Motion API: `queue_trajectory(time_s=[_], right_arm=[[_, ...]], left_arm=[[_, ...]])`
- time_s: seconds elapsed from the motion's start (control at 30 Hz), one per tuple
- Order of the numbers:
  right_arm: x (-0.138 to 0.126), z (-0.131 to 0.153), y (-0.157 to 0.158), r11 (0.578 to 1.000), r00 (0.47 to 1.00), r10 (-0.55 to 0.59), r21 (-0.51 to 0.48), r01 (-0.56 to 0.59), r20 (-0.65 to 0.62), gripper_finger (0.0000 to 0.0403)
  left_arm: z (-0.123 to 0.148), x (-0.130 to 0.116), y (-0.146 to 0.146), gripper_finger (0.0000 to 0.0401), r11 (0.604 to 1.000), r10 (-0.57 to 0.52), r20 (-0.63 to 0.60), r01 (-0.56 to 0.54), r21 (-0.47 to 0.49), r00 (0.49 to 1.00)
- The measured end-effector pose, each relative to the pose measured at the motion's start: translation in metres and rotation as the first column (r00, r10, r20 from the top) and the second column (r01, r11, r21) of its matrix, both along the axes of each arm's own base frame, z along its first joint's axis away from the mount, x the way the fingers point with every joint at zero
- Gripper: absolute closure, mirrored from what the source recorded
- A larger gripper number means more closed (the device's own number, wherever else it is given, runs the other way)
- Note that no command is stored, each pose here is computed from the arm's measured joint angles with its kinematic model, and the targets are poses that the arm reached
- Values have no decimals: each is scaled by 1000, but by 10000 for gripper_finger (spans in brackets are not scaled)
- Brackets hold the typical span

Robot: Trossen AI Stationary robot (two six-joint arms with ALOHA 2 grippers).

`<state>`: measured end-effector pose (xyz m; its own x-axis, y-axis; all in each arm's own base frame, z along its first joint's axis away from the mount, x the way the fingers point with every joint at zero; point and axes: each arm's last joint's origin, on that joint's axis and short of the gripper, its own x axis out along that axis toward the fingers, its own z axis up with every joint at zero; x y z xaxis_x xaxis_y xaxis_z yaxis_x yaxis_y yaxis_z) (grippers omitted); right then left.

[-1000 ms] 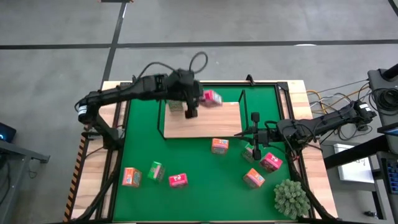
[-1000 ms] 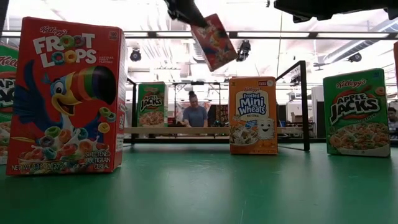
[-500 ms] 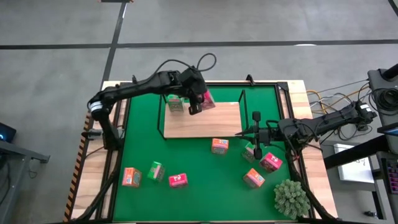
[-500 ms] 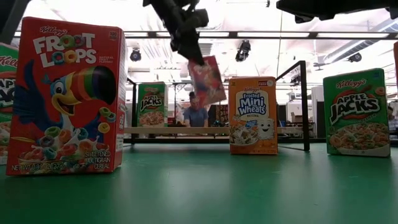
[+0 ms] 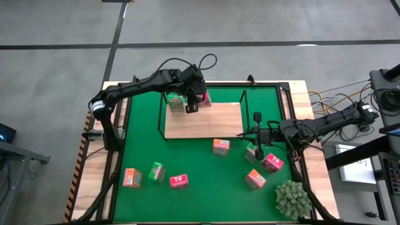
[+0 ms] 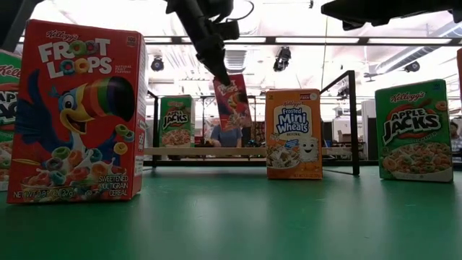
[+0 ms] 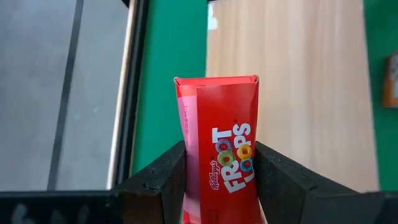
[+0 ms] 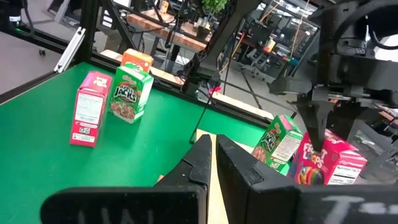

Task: Stack cereal on shelf
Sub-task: Put the top left red cereal box on the shelf

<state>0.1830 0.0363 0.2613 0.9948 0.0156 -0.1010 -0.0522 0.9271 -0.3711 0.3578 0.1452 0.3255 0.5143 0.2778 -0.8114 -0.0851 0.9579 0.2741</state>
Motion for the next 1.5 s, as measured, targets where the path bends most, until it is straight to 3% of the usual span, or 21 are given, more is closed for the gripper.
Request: queue_trajectory(time_s=[0.27, 0.8, 1.2, 1.5], right_arm=[[-1, 2, 0, 998, 1000, 6, -56, -5, 12, 390], [-4, 5, -2, 998, 999, -21, -64, 23, 27, 390], [-4, 5, -2, 998, 999, -21, -63, 23, 27, 390], [-4, 5, -2, 998, 999, -21, -64, 23, 27, 390]], left_arm=[[-14, 4, 8, 251, 999, 1, -38, -3, -36, 999], [-38, 17, 14, 242, 999, -9, -88, 5, -49, 996], [-40, 18, 15, 185, 999, -8, -86, 4, -45, 996], [-18, 15, 12, 180, 999, -16, -69, 14, -33, 997]])
